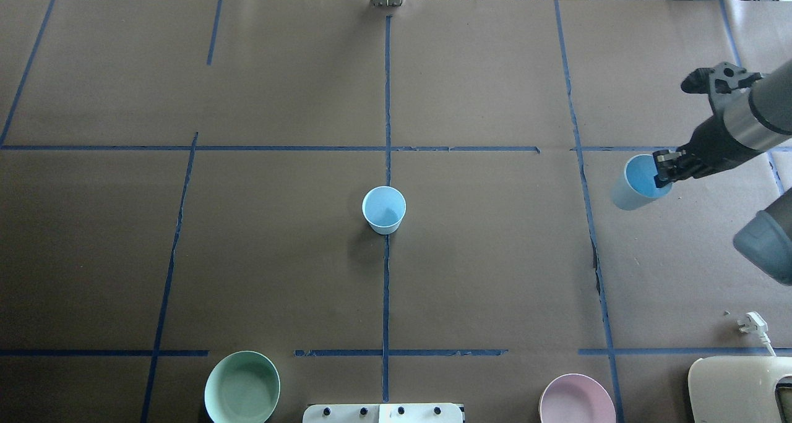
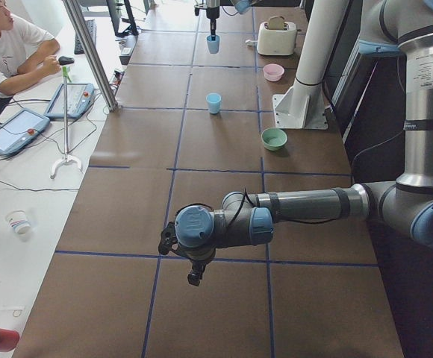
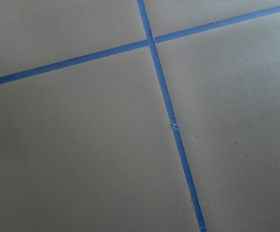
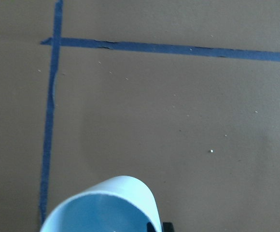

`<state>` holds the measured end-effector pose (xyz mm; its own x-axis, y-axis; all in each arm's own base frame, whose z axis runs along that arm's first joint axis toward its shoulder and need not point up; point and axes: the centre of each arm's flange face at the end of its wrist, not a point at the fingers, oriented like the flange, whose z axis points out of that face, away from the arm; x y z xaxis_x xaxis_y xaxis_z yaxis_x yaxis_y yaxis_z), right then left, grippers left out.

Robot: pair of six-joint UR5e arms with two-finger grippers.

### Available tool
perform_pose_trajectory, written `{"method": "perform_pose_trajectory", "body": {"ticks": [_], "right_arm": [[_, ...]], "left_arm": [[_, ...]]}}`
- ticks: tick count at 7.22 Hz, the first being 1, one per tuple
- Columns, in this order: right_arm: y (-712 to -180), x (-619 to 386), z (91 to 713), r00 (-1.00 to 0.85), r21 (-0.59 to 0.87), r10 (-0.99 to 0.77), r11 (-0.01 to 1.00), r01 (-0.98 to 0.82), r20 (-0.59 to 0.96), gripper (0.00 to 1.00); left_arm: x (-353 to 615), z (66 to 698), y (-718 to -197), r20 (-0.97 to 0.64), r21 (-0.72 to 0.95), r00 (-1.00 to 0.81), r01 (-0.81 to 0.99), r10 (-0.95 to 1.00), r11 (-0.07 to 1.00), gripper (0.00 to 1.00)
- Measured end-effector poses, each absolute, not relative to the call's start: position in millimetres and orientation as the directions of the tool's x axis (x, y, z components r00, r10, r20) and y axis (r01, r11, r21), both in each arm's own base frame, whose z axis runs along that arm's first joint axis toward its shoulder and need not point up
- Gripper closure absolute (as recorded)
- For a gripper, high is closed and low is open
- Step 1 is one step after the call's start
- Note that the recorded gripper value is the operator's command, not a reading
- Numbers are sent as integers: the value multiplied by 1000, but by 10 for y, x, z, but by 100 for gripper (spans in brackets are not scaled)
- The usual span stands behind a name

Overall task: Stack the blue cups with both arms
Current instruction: 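Carry the cup with the right gripper over the center cup and lower it inside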

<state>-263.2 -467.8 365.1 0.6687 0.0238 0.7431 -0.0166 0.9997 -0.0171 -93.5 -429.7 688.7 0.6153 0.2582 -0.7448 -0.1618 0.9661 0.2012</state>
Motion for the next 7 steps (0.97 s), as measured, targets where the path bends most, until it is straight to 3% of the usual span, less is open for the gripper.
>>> {"method": "perform_pose_trajectory", "body": {"ticks": [4,7], "right_arm": [[-4243,-4069,1882,608,-159,207,978,-132,767,100],[-3952,-4841,1369,602,-168,263,963,-210,754,100]], "left_arm": [[-938,6826,-4334,-755,96,645,-69,118,993,0],[-936,6779,-4348,-755,91,647,-57,107,994,0]]}}
